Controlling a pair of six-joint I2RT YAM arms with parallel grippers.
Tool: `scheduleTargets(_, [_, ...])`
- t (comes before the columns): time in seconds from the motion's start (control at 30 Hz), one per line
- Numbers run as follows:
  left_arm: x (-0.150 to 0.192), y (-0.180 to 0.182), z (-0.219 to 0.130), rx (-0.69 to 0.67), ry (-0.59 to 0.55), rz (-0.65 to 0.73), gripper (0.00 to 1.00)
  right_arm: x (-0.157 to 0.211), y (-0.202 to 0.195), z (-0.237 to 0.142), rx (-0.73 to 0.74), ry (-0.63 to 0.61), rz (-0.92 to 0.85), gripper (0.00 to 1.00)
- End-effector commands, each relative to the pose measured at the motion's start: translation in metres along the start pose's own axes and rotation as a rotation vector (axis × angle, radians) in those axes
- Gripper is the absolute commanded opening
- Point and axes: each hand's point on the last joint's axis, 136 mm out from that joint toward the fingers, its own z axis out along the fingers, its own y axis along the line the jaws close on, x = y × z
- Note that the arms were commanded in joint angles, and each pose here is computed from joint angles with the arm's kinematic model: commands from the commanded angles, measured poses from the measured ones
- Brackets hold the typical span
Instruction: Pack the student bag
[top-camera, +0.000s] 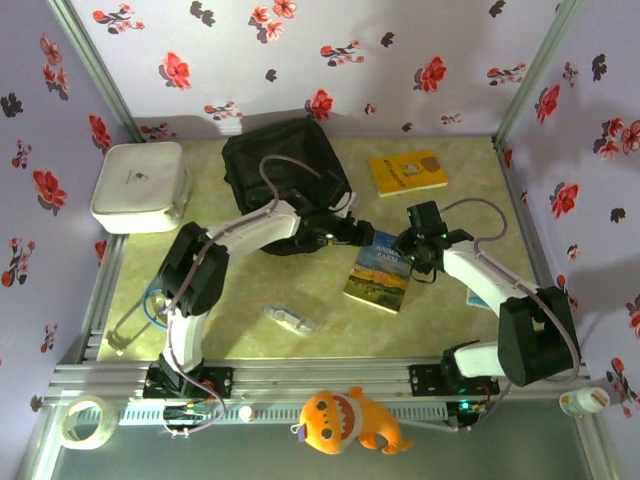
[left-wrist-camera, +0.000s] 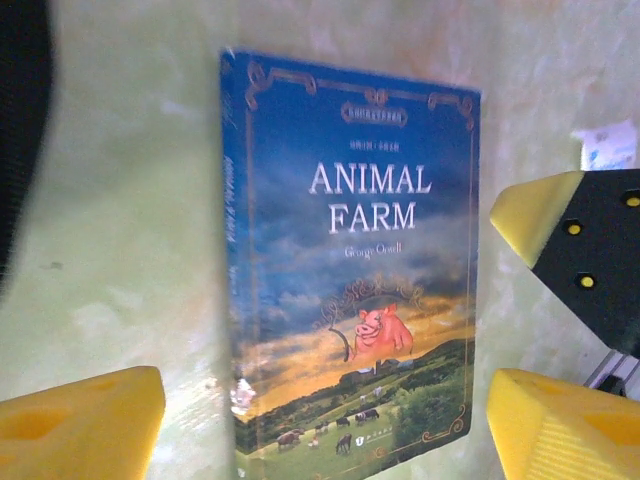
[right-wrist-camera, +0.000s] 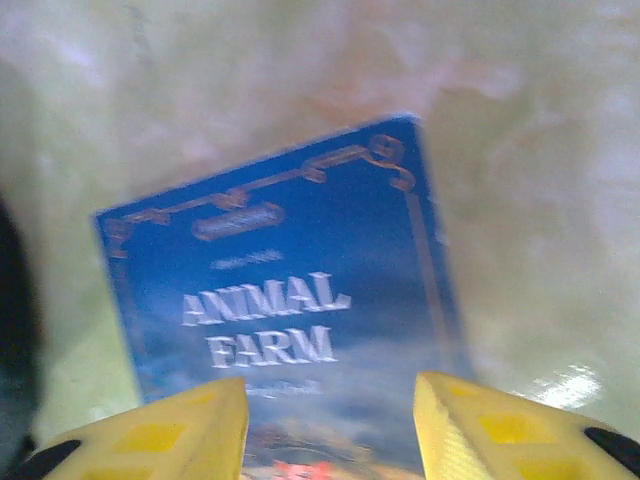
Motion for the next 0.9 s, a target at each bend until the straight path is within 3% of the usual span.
scheduleTargets(0.0, [0.009,-0.007,0.017,-0.005,0.045,-0.002,0.8,0.003,-0.032,-0.003,0.127,-0.019,-0.03,0.43])
scheduleTargets(0.43, [0.018,0.018,0.05,-0.126,0.112,-0.006,0.66,0.019,-0.049,0.019,0.199,0.053,-0.06,0.23])
scheduleTargets(0.87, [0.024,0.024,0.067,-0.128,0.162,-0.022,0.63,0.032,-0.056,0.035,0.199,0.097,-0.026,0.21])
